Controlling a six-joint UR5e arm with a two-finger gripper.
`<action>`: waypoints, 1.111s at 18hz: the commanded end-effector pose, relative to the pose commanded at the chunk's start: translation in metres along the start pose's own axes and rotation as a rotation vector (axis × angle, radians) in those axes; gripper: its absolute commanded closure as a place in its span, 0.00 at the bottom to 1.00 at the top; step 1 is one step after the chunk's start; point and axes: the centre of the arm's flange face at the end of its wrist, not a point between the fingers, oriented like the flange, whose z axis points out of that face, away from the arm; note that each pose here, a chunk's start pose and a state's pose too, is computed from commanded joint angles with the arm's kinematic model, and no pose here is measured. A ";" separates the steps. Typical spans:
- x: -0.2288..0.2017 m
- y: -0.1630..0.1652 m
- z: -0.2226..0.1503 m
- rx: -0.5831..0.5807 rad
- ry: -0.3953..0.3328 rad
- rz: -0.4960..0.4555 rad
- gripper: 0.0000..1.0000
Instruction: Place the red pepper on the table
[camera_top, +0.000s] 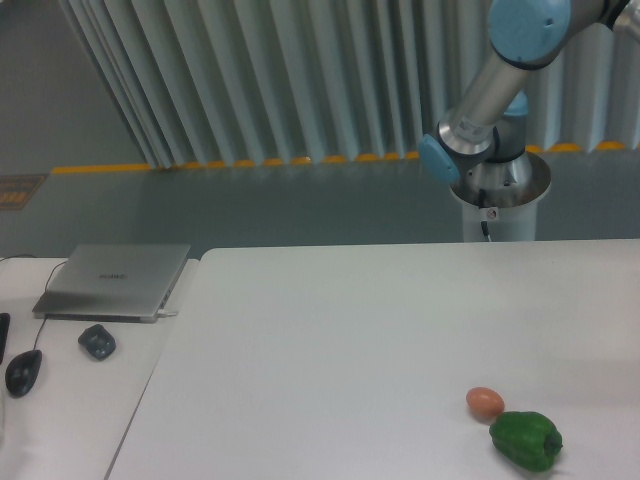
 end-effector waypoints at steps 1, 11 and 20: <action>0.002 -0.006 -0.001 -0.011 -0.002 0.012 0.47; 0.001 -0.009 -0.042 -0.004 0.029 0.084 0.74; 0.051 -0.070 -0.093 0.105 0.124 0.310 0.72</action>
